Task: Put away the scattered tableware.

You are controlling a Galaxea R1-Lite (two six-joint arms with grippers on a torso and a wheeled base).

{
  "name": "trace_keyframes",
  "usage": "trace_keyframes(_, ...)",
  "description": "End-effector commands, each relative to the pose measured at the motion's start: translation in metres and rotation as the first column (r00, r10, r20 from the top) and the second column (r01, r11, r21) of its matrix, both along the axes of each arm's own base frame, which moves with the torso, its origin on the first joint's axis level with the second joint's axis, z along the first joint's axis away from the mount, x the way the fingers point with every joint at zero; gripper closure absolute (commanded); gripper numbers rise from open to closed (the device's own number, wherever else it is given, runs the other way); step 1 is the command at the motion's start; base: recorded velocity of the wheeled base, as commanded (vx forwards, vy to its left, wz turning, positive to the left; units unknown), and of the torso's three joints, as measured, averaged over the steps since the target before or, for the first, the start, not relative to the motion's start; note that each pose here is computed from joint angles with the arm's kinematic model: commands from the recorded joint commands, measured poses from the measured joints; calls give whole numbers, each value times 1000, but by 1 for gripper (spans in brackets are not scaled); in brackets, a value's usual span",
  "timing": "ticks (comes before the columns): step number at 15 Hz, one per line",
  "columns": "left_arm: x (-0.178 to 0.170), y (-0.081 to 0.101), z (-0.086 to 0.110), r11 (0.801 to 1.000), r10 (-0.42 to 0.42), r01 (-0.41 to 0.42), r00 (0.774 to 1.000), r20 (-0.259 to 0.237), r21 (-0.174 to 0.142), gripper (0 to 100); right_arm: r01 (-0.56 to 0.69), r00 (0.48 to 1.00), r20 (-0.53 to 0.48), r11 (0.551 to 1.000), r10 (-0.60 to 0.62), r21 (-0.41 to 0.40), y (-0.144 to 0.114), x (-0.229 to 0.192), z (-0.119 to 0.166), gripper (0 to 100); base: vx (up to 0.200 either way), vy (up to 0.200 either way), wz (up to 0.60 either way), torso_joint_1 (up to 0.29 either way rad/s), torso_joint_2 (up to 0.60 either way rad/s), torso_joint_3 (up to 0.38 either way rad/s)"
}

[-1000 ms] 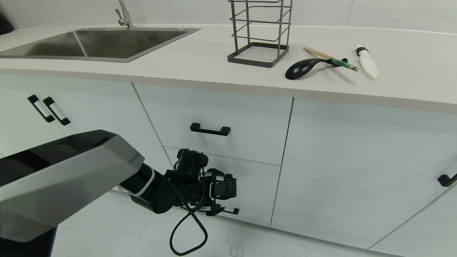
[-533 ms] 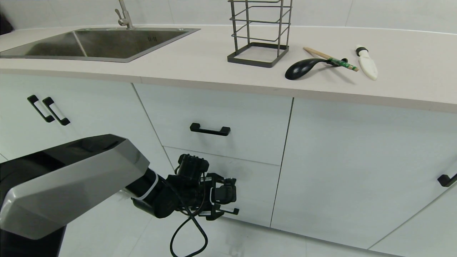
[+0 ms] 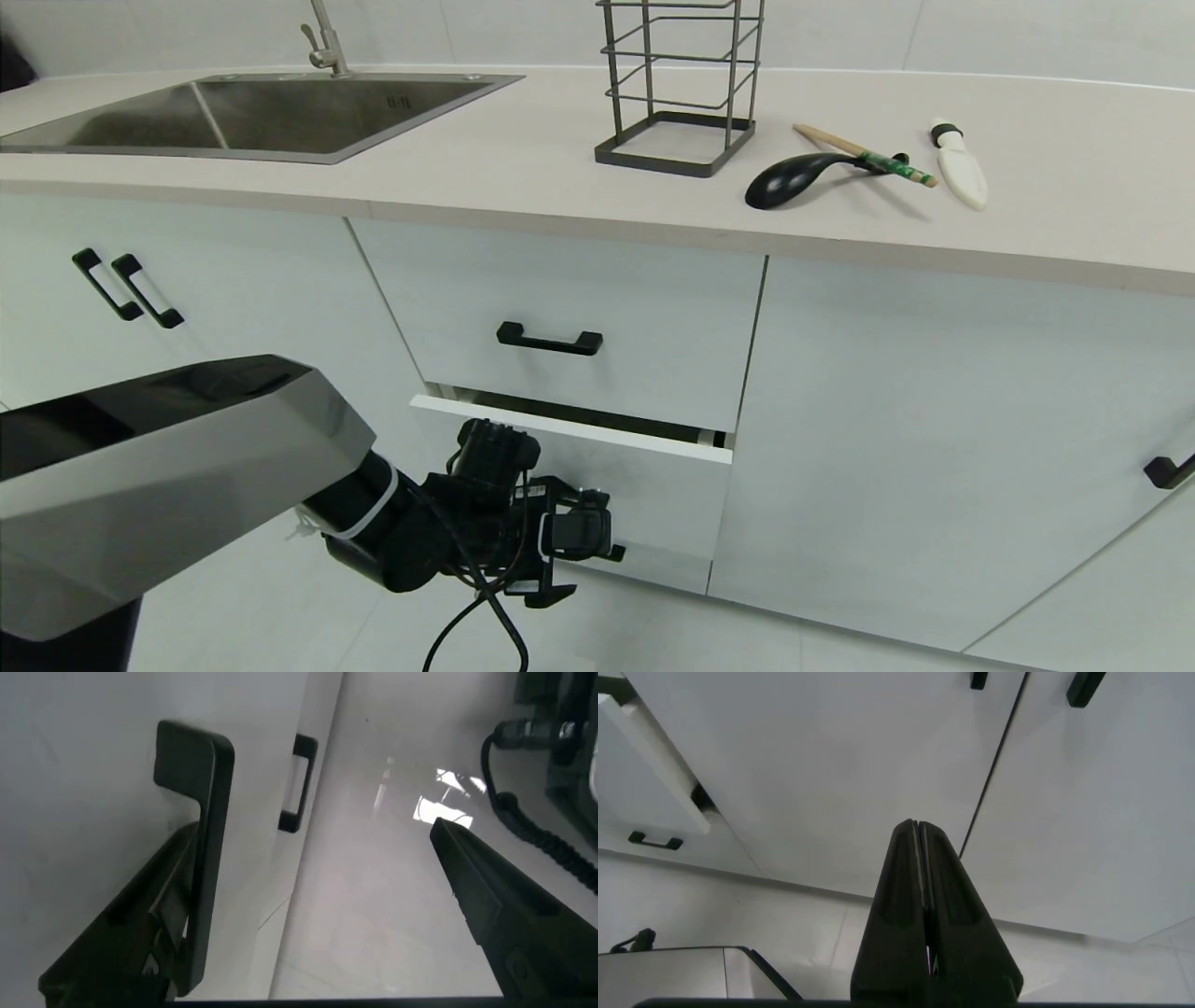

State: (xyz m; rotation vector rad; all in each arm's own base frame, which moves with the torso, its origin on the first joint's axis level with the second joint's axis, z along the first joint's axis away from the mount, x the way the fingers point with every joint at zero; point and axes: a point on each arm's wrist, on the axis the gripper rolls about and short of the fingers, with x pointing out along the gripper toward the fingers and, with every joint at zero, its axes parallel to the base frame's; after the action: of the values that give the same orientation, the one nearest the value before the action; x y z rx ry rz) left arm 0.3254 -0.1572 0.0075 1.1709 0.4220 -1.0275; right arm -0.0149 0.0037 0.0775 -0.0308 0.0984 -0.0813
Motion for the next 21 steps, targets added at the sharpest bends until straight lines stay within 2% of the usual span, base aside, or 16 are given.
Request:
trace_keyframes(1,-6,3,12,1000,0,1,1000,22,-9,0,-1,1000,-1,1000,1,0,0,0,0,100,0,0,0,0,0,0)
trace_keyframes(6,-27,12,33,1000,6,-5,999,38,-30,0,-1,1000,-1,1000,1,0,0,0,0,100,0,0,0,0,0,0)
trace_keyframes(9,-65,26,74,997,2,7,994,110,-74,0,-1,1000,-1,1000,1,0,0,0,0,100,0,0,0,0,0,0)
trace_keyframes(10,-71,28,84,996,6,7,991,134,-92,0,-1,1000,-1,1000,1,0,0,0,0,100,0,0,0,0,0,0)
trace_keyframes(11,-85,31,107,989,26,1,983,182,-145,0,-1,1000,-1,1000,1,0,0,0,0,100,0,0,0,0,0,0)
trace_keyframes(13,-96,35,129,978,57,-10,973,225,-206,0,-1,1000,-1,1000,1,0,0,0,0,100,0,0,0,0,0,0)
trace_keyframes(15,-96,35,134,975,68,-15,970,231,-223,0,-1,1000,-1,1000,1,0,0,0,0,100,0,0,0,0,0,0)
trace_keyframes(17,-90,31,131,972,79,-27,973,216,-232,0,-1,1000,-1,1000,1,0,0,0,0,100,0,0,0,0,0,0)
trace_keyframes(20,-65,18,118,974,74,-32,981,182,-223,0,-1,1000,-1,1000,1,0,0,0,0,100,0,0,0,0,0,0)
trace_keyframes(21,-55,13,112,972,77,-34,981,179,-231,0,-1,1000,-1,1000,1,0,0,0,0,100,0,0,0,0,0,0)
